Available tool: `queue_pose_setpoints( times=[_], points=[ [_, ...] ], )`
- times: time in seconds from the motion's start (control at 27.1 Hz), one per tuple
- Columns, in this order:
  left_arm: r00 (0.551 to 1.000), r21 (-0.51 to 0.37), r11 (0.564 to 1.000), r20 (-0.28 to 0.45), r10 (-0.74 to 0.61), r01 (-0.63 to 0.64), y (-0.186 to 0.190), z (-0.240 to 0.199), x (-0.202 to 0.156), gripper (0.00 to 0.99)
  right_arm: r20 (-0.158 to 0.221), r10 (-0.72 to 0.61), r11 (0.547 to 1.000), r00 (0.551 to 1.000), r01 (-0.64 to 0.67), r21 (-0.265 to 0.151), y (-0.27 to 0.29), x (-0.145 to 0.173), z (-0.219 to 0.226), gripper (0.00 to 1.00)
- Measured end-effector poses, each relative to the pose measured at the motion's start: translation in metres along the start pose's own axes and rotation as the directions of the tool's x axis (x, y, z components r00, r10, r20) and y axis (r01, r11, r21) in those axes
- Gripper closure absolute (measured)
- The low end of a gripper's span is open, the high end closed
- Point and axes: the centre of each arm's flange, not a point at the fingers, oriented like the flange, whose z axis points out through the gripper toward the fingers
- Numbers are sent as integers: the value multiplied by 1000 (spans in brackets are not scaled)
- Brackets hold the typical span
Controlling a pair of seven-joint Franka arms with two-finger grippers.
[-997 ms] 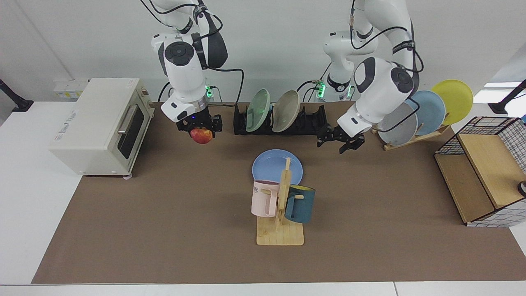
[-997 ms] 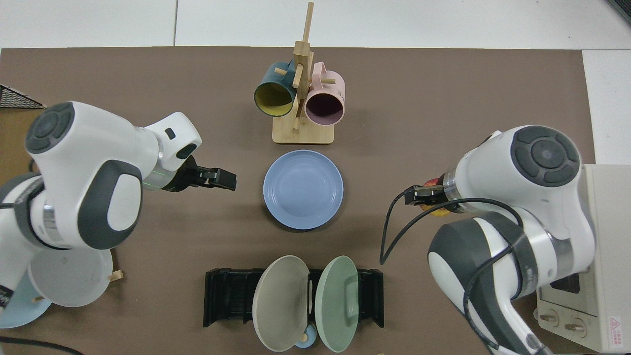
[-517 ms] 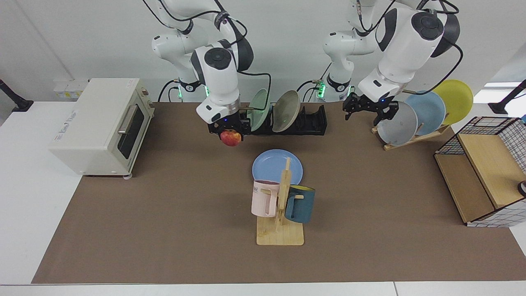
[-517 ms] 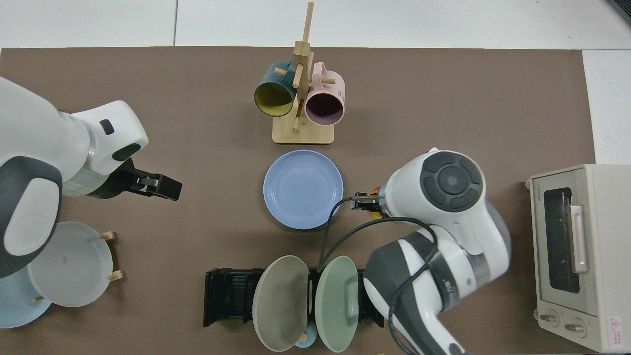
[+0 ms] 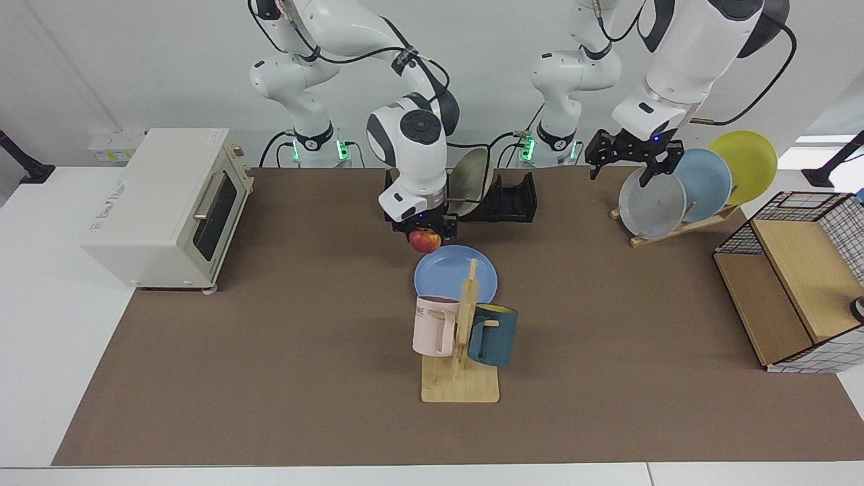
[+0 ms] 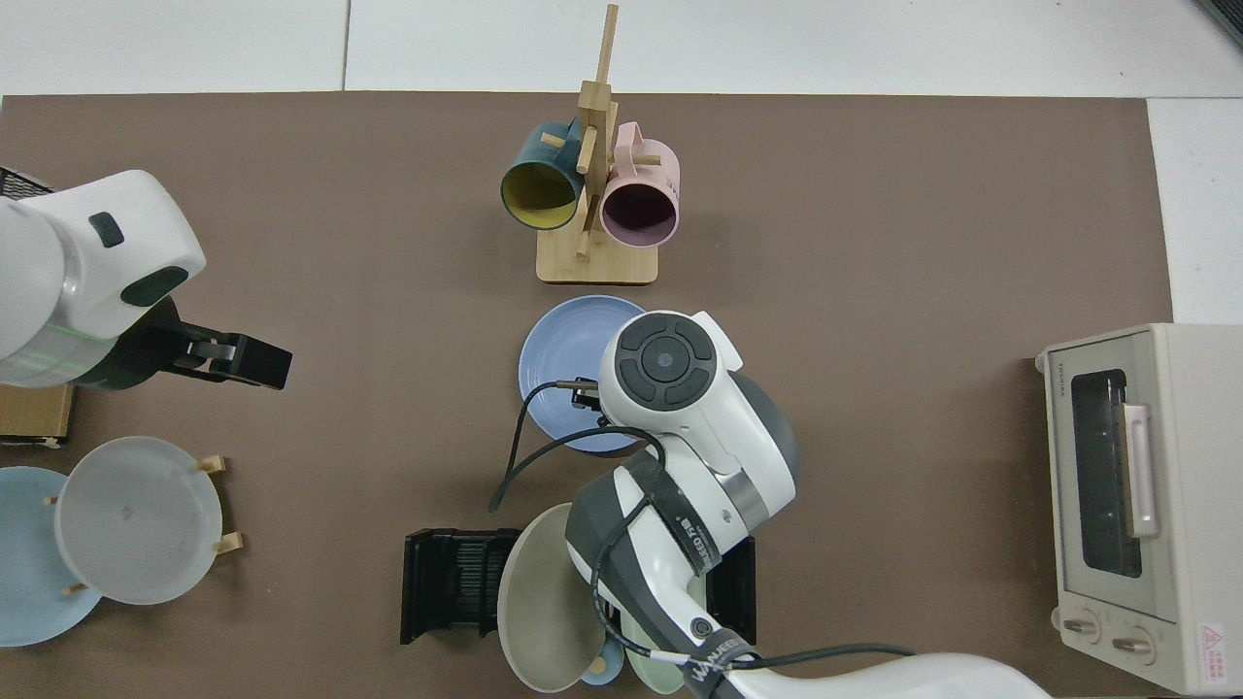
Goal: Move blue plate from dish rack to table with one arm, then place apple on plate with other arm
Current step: 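Lower the apple onto the blue plate with the right gripper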
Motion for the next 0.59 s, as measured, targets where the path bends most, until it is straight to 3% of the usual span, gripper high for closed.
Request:
queue_pose_setpoints(
  times=[0.59],
  points=[
    [1000,0,1000,-4,-4,4,-1,-2,0,0,-3,26,1000,1000,-26,3,-41,-14,47,207]
  ],
)
